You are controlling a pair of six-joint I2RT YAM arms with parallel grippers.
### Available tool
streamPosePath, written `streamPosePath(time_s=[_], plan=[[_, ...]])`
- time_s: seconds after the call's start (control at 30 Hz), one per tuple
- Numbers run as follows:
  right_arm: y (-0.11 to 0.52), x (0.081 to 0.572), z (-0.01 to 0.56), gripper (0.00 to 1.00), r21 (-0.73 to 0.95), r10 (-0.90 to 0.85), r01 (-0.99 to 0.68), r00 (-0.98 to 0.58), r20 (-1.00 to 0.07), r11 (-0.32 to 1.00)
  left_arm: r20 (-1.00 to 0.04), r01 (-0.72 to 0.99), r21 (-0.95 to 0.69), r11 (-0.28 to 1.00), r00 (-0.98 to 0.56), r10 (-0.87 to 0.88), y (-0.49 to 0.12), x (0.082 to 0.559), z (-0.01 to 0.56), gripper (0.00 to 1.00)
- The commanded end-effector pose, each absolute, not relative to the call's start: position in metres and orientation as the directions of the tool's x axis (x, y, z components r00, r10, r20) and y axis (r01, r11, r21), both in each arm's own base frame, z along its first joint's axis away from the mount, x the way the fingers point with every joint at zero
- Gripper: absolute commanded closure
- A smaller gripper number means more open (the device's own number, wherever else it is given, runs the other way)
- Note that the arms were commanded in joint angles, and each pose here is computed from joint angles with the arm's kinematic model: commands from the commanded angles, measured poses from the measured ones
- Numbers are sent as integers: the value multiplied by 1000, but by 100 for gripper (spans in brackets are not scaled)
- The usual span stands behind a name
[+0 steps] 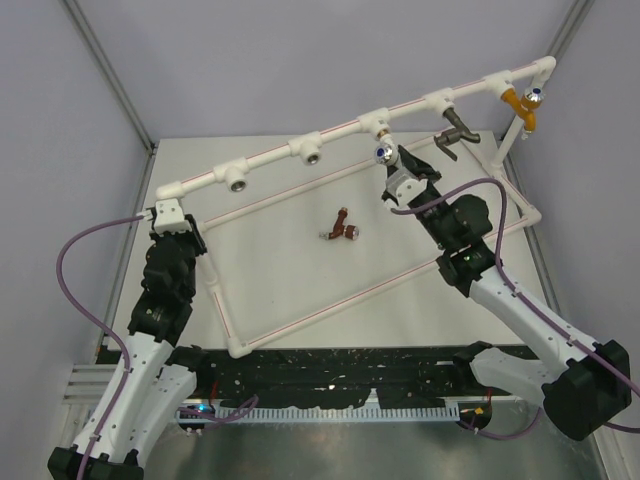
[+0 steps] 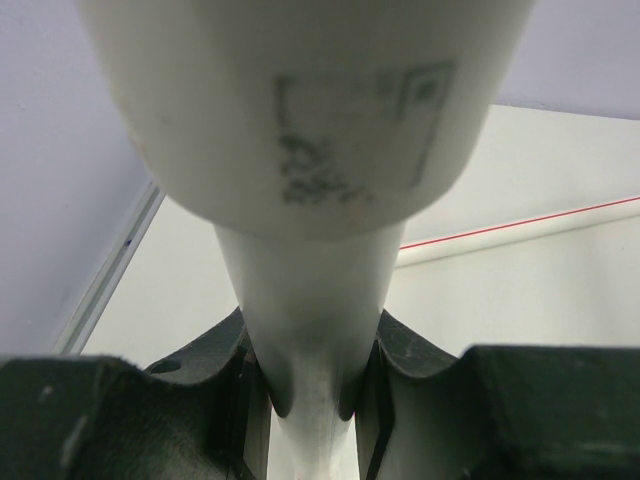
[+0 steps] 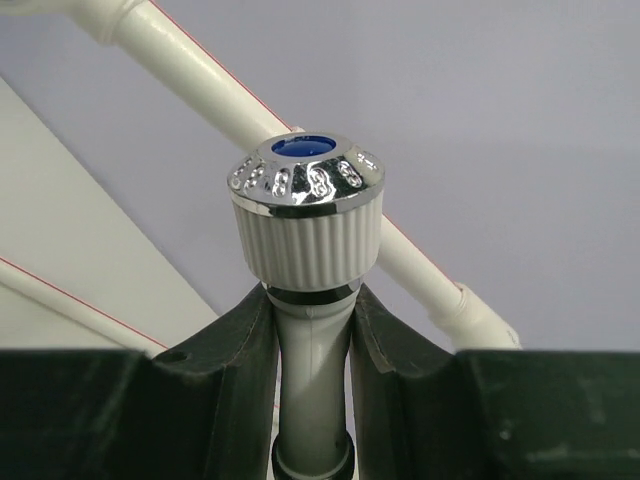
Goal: Install the water faucets
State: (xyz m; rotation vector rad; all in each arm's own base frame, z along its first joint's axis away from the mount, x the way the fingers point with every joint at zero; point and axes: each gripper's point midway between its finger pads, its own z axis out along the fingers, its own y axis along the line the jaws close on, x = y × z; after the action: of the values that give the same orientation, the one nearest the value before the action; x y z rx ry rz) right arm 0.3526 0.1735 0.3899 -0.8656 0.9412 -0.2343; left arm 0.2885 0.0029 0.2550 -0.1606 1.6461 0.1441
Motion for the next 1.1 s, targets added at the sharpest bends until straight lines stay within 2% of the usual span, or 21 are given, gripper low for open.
streamPosePath(time_s=[0.0,0.1,0.23,0.5,0.7,0.83,0.9,1.07], plan=[[164,369,376,95,-425,-285,-264,437,-853,866,-992,-164,57,985,-124,36,2,283,253,100],[162,369,374,95,-229,-110,-292,374,-921,929,-992,-164,58,985,-123,38,1,283,253,100],[162,369,372,95,-11,87,-309,303,-949,951,-993,-168,54,984,-117,35,2,283,254,100],[164,367,360,95,344,402,-278,184,-897,897,-993,-169,58,984,-114,39,2,282,255,100],[169,361,359,95,601,645,-262,131,-753,755,-993,-169,57,984,-115,38,2,282,254,100],[169,358,365,95,753,788,-244,98,-607,610,-993,-169,57,984,-113,39,2,281,255,100],[173,357,365,95,842,870,-227,50,-491,489,-993,-167,57,984,-113,39,2,281,255,100],[182,355,365,95,929,945,-190,-16,-327,318,-993,-164,57,985,-111,39,1,281,255,100]])
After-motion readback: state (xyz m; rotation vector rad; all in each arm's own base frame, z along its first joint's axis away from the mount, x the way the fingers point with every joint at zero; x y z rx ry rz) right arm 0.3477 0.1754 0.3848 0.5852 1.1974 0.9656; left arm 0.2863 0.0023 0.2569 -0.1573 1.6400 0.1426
